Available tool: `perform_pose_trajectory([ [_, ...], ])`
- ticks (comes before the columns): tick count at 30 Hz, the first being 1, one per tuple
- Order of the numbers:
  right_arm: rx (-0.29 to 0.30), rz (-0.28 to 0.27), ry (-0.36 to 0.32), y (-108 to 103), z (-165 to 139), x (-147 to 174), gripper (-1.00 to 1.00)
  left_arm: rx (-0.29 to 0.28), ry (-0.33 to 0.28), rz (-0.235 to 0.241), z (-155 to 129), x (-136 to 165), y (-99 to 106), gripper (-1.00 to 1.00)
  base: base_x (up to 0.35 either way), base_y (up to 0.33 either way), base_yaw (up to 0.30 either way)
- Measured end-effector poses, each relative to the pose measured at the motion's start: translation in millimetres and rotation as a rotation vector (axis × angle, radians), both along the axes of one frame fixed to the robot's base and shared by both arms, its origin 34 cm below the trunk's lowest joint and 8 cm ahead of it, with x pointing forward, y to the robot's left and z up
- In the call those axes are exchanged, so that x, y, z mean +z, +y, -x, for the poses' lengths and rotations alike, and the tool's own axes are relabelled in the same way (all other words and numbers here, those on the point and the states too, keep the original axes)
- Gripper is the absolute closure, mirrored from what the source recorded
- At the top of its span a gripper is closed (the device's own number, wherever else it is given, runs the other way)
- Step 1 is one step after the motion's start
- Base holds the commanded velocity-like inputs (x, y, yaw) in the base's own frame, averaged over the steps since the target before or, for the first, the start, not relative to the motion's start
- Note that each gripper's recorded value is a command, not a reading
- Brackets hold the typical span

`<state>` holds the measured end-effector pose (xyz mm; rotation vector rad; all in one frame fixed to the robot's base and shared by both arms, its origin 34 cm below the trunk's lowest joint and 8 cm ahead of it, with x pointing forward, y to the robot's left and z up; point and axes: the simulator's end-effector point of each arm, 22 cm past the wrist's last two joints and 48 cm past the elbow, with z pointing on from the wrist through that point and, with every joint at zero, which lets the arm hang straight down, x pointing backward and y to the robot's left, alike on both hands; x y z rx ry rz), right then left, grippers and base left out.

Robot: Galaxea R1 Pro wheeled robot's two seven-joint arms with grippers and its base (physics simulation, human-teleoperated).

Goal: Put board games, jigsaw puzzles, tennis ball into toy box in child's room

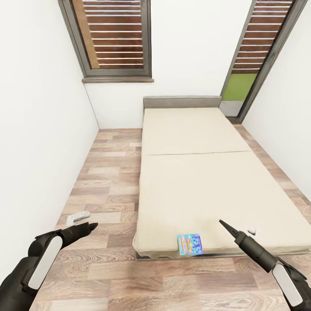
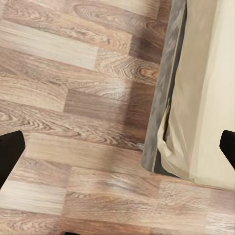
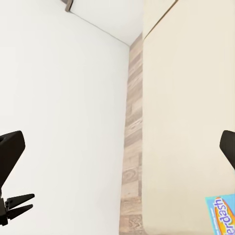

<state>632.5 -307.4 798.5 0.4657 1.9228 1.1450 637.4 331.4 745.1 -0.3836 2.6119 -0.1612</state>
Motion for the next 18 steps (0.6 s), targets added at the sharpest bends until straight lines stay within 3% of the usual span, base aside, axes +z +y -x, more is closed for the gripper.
perform_pose_trajectory([
  [18, 0.000, -0.001, -0.030, 0.3, -8.0, -6.2, -1.00, -0.002, -0.030, 0.000, -9.6, -6.1, -0.7, -1.00, 0.000, 0.000, 0.000],
])
